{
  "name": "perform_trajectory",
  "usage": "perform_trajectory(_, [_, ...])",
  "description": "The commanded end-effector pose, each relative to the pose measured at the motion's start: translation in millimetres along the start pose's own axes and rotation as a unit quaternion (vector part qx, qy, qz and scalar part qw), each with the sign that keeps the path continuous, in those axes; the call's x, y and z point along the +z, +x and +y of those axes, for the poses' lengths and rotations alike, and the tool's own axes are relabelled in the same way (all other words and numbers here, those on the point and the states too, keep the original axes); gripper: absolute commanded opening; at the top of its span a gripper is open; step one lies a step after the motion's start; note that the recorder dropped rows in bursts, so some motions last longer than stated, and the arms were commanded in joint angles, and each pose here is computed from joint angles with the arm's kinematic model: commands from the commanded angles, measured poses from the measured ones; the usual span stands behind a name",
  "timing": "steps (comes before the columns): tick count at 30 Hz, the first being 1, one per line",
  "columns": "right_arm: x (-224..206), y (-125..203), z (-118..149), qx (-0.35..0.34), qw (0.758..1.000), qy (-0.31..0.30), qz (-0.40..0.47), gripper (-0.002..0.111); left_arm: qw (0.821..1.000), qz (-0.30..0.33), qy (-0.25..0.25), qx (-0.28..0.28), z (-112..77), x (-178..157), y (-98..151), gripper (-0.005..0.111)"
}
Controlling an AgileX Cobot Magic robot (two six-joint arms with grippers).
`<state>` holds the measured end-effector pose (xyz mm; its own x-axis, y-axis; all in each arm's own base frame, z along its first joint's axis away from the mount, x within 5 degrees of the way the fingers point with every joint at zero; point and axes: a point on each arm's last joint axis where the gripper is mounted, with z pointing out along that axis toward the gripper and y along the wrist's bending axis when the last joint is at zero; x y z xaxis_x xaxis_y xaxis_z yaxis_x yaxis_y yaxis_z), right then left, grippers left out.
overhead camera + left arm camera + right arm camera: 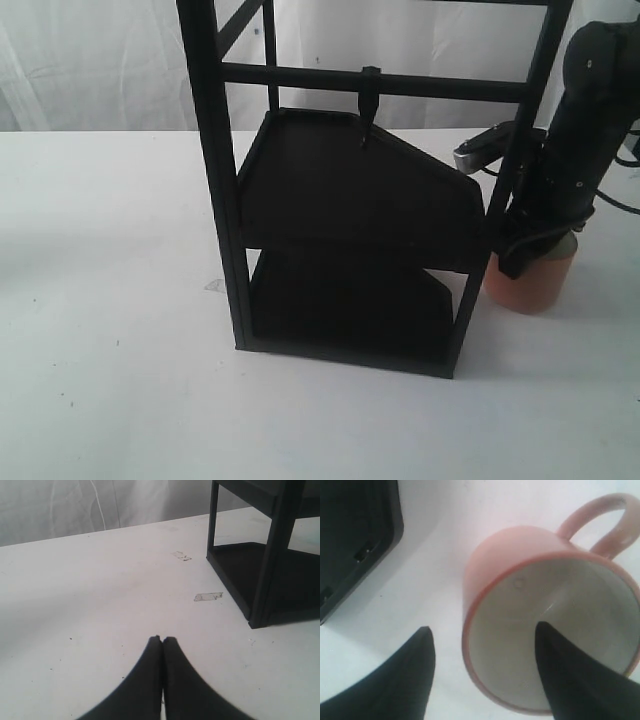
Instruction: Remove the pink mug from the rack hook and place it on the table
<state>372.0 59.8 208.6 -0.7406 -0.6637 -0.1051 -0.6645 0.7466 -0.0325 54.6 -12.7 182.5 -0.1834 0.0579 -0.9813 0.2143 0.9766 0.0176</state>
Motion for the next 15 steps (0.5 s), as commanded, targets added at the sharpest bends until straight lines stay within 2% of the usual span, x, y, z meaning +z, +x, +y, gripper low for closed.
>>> perform_trajectory(1, [-4, 3, 0, -0.01, 1.0, 0.003, 0.005, 0.055, 1.0, 0.002, -0.001, -0.006, -0.1, 0, 2, 0.0])
perform_trajectory(15, [-41, 10, 5, -0.018, 0.999, 0.024, -0.026, 0.055, 1.0, 0.002, -0.001, -0.006, -0.1, 0, 2, 0.0])
